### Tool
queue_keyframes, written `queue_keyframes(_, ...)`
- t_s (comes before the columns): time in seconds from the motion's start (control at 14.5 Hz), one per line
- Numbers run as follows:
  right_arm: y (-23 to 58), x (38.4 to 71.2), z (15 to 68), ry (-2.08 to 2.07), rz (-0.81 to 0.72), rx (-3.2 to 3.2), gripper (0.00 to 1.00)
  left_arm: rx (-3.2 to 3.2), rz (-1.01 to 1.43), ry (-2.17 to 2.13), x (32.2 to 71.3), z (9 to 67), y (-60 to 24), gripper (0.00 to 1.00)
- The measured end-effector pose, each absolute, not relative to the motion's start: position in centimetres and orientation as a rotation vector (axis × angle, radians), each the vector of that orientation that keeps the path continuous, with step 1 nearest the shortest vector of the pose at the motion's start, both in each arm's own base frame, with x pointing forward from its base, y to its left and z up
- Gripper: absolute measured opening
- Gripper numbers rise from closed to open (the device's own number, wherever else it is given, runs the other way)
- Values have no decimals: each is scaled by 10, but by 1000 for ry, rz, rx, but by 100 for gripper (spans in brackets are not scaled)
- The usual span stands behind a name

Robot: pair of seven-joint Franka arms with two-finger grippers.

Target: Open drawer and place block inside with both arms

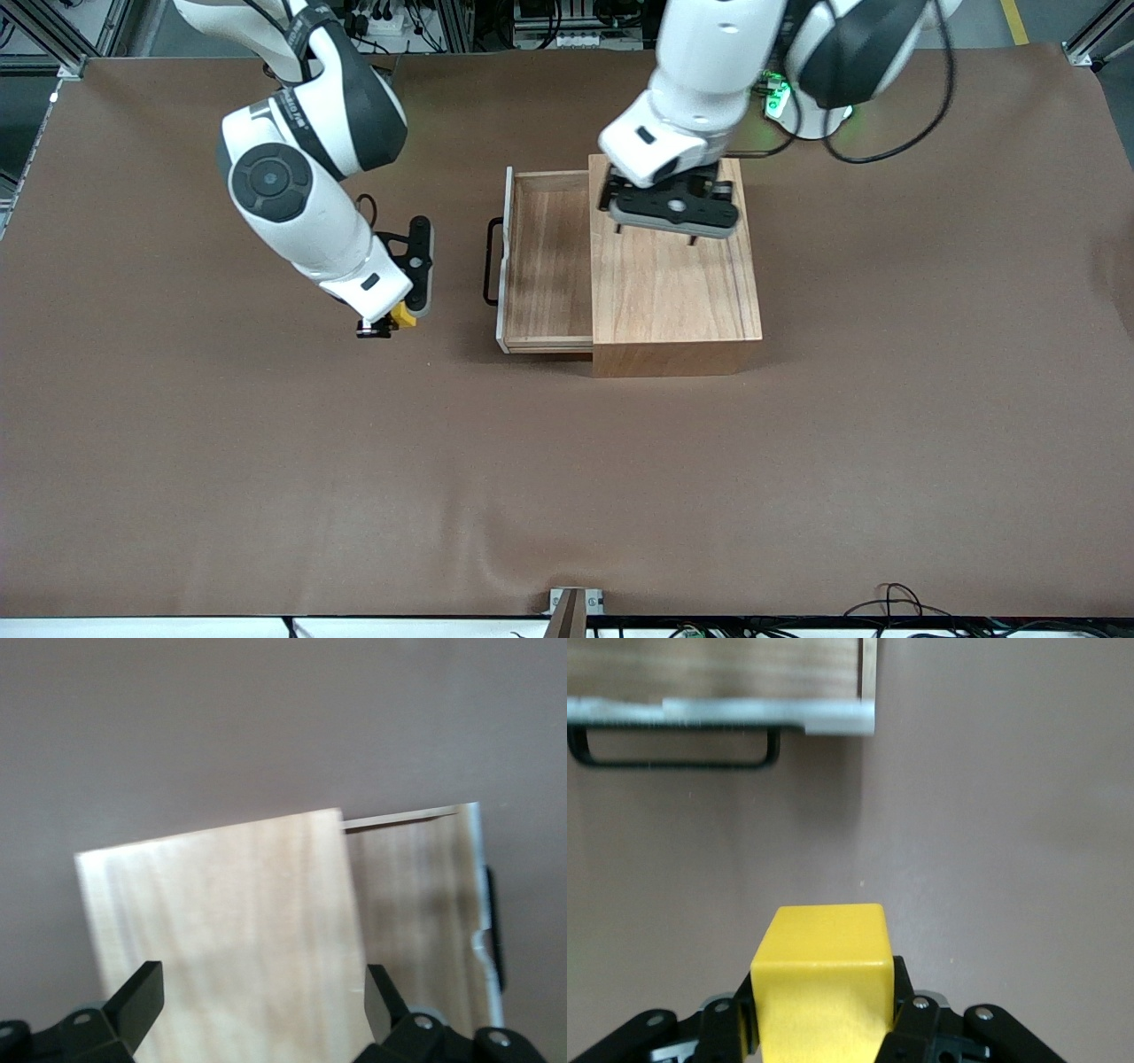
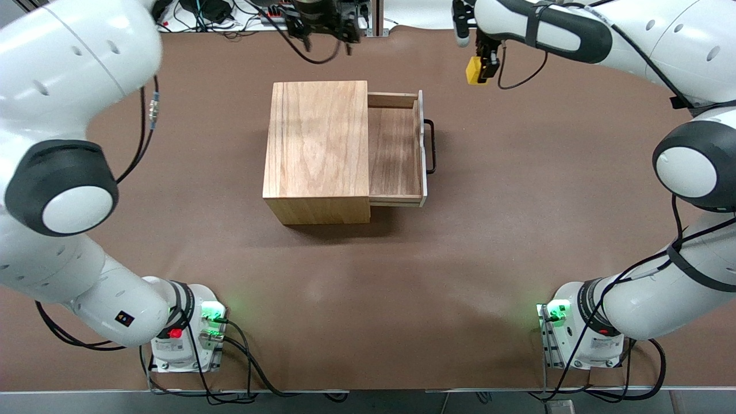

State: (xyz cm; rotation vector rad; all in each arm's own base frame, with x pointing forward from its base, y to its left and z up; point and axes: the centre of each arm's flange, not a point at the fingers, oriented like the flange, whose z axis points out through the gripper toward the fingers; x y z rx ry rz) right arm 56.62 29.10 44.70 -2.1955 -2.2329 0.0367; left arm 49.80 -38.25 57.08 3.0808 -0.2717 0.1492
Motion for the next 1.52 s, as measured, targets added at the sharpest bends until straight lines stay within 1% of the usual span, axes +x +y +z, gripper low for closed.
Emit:
queue_keyframes(0.21,350,544,439,-2346,-36,-2151,56,3108,116,-332,519,582,-324,100)
queue_keyframes(0.41,403,518,420,-2448,-55,-2098,56,3098,72,-361,540,592,-263,100)
queue_keyframes(0.62,423,504,414,-2490,-51,-2063,56,3105,66,-313,556,601,-206,100)
queue_keyframes(0.83,431,501,409,-2477,-65,-2078,56,3114,85,-247,567,611,-152,100)
queue_keyframes(1.17,456,485,390,-2464,-61,-2087,56,3125,87,-209,570,620,-97,100)
queue_keyframes(1.45,476,467,380,-2477,-49,-2117,56,3137,83,-198,548,627,-92,100)
queue_keyframes(1.52,479,464,377,-2476,-44,-2127,62,3139,86,-198,543,629,-91,100)
